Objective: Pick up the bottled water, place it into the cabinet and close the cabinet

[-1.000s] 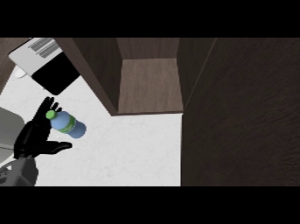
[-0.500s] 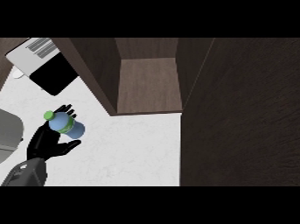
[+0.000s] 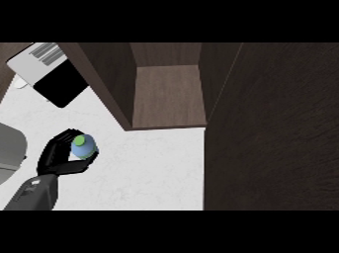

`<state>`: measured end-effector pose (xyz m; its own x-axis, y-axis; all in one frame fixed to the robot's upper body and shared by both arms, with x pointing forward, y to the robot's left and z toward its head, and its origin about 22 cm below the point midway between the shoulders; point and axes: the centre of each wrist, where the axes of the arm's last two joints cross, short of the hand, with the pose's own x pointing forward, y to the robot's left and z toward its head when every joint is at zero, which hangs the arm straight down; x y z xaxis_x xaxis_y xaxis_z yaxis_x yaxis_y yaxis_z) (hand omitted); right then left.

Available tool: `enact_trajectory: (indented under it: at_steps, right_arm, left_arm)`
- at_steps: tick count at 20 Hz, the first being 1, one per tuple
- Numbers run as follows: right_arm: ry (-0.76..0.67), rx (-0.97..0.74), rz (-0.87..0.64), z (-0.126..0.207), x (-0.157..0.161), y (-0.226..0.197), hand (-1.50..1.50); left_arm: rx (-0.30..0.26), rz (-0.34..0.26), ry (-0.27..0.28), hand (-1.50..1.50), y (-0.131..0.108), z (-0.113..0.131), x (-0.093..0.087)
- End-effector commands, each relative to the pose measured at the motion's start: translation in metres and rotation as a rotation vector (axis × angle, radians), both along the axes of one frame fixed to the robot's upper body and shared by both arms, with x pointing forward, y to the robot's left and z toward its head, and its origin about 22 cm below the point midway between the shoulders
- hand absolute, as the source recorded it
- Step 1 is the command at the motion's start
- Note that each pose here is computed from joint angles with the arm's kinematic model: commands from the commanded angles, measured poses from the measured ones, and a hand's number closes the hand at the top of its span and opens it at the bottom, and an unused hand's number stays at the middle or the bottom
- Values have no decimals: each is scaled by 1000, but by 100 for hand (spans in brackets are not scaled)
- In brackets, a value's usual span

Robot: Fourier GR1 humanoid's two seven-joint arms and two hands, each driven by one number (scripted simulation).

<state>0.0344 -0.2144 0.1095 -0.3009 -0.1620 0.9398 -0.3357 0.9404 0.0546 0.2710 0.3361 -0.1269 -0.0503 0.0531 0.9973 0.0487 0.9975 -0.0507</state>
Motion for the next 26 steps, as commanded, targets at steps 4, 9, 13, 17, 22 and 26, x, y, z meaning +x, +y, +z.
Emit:
enact_trajectory:
  at_steps: [4, 9, 13, 17, 22, 26]
  right_arm:
    - [-21, -40, -31, 32, -12, -3, -150]
    - [-35, -31, -22, 30, -9, -6, -150]
    - [-39, -29, -46, 31, -15, 3, -150]
    - [-36, -23, -35, 26, -9, -6, -150]
    - [-32, -35, -18, 24, -8, -7, -150]
    - [-31, -11, -36, 15, -8, -9, -150]
  left_arm:
    - [134, -20, -118, 150, -18, -28, -33]
    - [144, 1, -150, 150, -78, -55, -57]
    - [68, -37, -138, 150, -93, -46, -43]
    - [47, -63, -144, 150, -124, -34, -24]
    - [-4, -85, -168, 150, -144, -12, -3]
    - [-29, -101, -150, 150, -177, 23, 16]
